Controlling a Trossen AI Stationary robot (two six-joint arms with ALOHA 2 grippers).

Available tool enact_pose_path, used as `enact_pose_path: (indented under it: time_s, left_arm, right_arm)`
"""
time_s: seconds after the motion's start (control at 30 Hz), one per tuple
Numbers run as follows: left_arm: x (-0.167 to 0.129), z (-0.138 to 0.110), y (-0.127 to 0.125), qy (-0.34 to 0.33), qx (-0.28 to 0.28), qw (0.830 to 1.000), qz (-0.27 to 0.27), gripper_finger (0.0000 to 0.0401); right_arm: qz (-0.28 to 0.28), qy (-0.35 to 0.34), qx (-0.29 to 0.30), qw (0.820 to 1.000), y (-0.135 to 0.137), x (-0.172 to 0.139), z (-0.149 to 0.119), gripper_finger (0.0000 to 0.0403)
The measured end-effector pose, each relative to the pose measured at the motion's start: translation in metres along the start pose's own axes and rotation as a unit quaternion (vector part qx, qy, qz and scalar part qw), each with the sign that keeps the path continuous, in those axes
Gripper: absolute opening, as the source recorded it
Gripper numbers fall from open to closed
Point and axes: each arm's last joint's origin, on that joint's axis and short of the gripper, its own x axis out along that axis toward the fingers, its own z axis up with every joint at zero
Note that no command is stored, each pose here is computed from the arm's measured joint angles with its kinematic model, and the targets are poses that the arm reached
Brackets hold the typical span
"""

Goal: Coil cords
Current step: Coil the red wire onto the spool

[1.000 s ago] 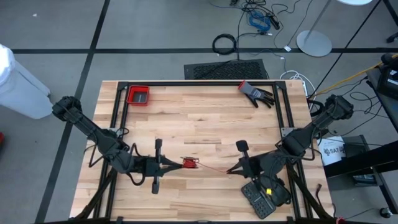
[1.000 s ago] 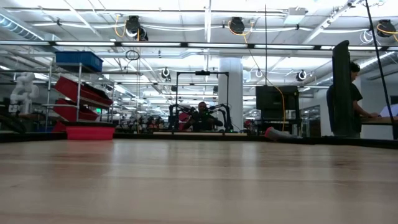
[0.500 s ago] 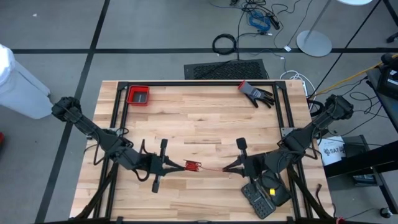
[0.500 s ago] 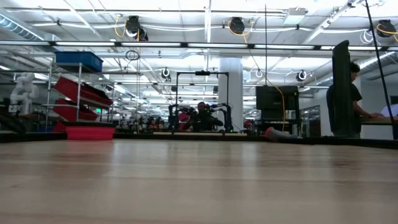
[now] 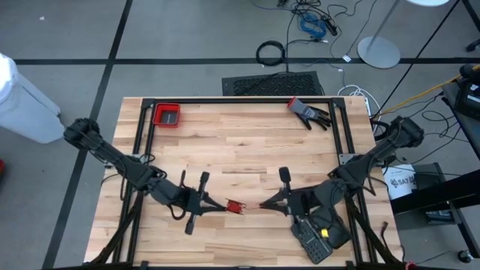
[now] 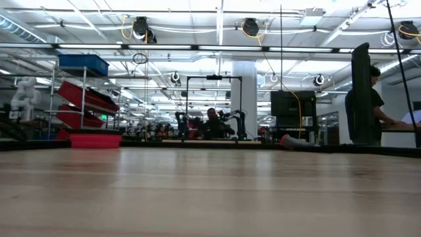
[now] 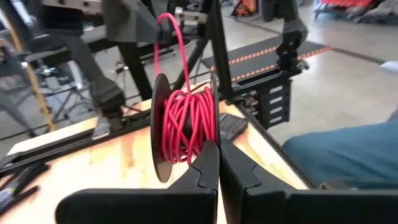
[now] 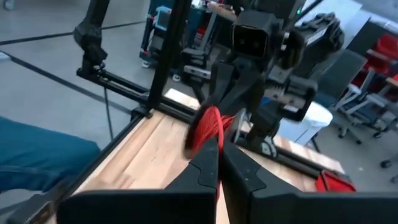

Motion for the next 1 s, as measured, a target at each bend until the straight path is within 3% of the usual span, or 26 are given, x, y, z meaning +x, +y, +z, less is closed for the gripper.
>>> enact_pose_path:
  time_s: [0.5, 0.77, 1.0]
  left_arm:
    - [0.028, -0.011, 0.006, -0.034, -0.024, 0.996, -0.081, 0.0002]
    - [0.044, -0.016, 0.008, -0.070, -0.027, 0.990, -0.121, 0.0002]
    - [0.045, -0.017, 0.011, -0.072, -0.026, 0.989, -0.124, 0.0002]
  right_arm:
    - [-0.040, -0.058, -0.040, 0.997, -0.002, 0.027, -0.001, 0.0000]
    - [-0.057, -0.050, -0.041, 0.996, -0.006, 0.046, -0.013, 0.0000]
    - [-0.024, -0.065, -0.035, 0.997, -0.010, 0.057, -0.019, 0.0000]
